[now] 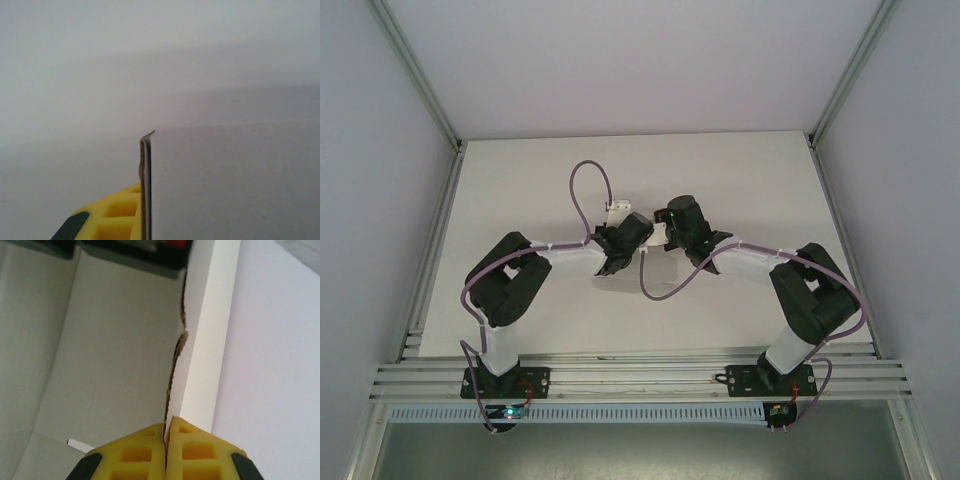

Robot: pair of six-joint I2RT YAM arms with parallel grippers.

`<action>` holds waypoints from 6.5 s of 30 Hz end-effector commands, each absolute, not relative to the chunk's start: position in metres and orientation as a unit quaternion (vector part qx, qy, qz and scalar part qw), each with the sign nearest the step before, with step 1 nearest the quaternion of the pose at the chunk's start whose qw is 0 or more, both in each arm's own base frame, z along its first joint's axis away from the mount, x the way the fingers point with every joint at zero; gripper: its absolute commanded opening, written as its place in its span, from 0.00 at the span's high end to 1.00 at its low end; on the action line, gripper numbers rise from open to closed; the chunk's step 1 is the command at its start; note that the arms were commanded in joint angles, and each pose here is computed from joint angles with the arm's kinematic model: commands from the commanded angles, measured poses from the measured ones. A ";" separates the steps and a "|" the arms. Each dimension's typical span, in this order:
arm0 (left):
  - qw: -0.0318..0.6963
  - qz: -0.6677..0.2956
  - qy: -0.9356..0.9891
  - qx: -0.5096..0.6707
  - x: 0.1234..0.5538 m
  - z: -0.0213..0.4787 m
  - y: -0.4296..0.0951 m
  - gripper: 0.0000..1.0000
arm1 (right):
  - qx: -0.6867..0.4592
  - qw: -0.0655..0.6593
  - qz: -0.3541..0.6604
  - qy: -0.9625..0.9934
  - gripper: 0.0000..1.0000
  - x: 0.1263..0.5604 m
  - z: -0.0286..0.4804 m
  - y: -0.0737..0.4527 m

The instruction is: Assemble paper box

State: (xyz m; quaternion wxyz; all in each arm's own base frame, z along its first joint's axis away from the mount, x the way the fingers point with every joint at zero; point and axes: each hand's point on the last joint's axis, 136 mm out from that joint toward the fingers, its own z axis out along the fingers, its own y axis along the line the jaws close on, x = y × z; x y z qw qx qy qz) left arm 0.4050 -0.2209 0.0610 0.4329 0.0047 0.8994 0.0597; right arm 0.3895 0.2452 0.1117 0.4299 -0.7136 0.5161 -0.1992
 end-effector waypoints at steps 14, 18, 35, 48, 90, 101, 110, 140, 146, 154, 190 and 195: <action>0.453 -0.032 0.890 0.031 0.398 0.093 -0.211 1.00 | -0.646 0.562 0.031 0.516 0.32 0.308 0.220 0.249; 0.467 -0.073 0.881 0.030 0.386 0.115 -0.212 1.00 | -0.594 0.634 0.050 0.492 0.02 0.289 0.269 0.241; 0.498 -0.142 0.855 -0.004 0.347 0.147 -0.193 1.00 | -0.269 0.611 0.202 0.716 0.02 0.299 0.289 0.191; 0.510 -0.169 0.843 -0.021 0.345 0.160 -0.193 1.00 | -0.268 0.521 0.222 0.780 0.02 0.321 0.229 0.202; 0.486 -0.229 0.840 0.080 0.329 0.166 -0.213 1.00 | -0.284 0.443 0.393 0.754 0.51 0.313 0.210 0.181; 0.480 -0.151 0.864 0.028 0.341 0.152 -0.186 1.00 | -0.270 0.504 0.358 0.738 0.02 0.305 0.249 0.177; 0.479 -0.182 0.858 0.023 0.341 0.153 -0.195 1.00 | -0.294 0.514 0.311 0.743 0.02 0.296 0.256 0.205; 0.479 -0.225 0.847 -0.051 0.341 0.151 -0.193 1.00 | -0.169 0.554 0.231 0.782 0.02 0.297 0.207 0.199; 0.482 -0.226 0.845 -0.052 0.337 0.151 -0.190 1.00 | -0.105 0.544 0.216 0.804 0.02 0.263 0.193 0.156; 0.482 -0.237 0.843 -0.036 0.333 0.156 -0.193 1.00 | -0.064 0.493 0.193 0.846 0.02 0.265 0.145 0.131; 0.458 -0.272 0.847 -0.013 0.333 0.143 -0.214 1.00 | -0.124 0.519 0.169 0.829 0.02 0.321 0.150 0.220; 0.458 -0.258 0.850 -0.029 0.335 0.140 -0.207 1.00 | -0.092 0.548 0.128 0.822 0.02 0.317 0.156 0.200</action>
